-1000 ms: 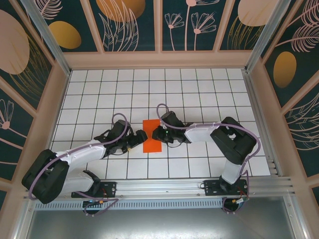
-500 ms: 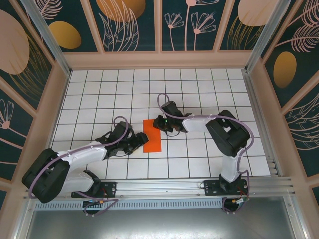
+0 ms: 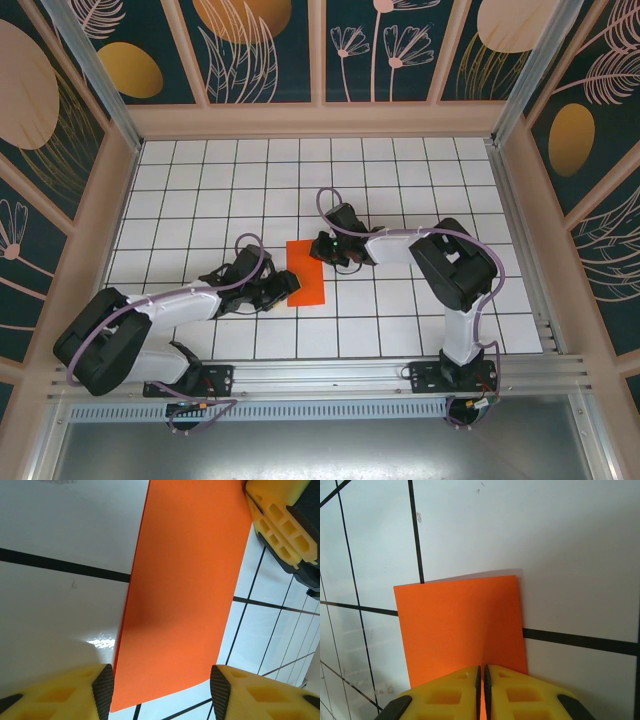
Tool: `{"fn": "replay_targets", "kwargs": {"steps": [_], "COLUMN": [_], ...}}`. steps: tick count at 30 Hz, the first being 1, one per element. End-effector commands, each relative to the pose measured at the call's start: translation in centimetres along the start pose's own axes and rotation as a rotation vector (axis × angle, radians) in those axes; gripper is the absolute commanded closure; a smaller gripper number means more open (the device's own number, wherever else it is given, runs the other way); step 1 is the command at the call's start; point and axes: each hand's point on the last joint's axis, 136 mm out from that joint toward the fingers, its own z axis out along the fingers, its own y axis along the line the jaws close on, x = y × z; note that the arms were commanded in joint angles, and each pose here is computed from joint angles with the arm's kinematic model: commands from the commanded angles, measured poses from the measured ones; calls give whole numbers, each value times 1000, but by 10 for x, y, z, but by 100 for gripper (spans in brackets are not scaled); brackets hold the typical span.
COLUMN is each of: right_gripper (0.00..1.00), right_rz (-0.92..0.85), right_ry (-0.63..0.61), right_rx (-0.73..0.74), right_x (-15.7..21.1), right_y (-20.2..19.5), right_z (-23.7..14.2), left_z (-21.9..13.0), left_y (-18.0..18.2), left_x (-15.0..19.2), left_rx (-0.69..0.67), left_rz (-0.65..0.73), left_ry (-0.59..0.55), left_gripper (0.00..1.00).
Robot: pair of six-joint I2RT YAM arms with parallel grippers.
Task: Fold a paper plane with a square sheet of paper (pick it up from the middle)
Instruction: Fold the triangle a second time at the center of the table.
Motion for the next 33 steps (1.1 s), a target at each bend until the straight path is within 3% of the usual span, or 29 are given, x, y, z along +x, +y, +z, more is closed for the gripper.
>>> {"fn": "replay_targets", "kwargs": {"steps": [1,15,26,33], "right_gripper": [86,87,87,90], "right_rz": [62,84,77,-19], "right_ry": [37,48,54,38], "right_rx": [97,92,83,-29], "right_x": [12,13,14,1], "right_y": [-39,-44,-42,-8], "right_z": [10,11,9,-9], "left_z": [2,6,1,3], "left_y": [-8,-11,-34,-38], "left_x": [0,7,5,2], "left_rx": [14,14,116,116], "left_rz": [6,26,62,77], "left_ry": [8,45,35,28], "left_gripper": [42,39,45,49]}}
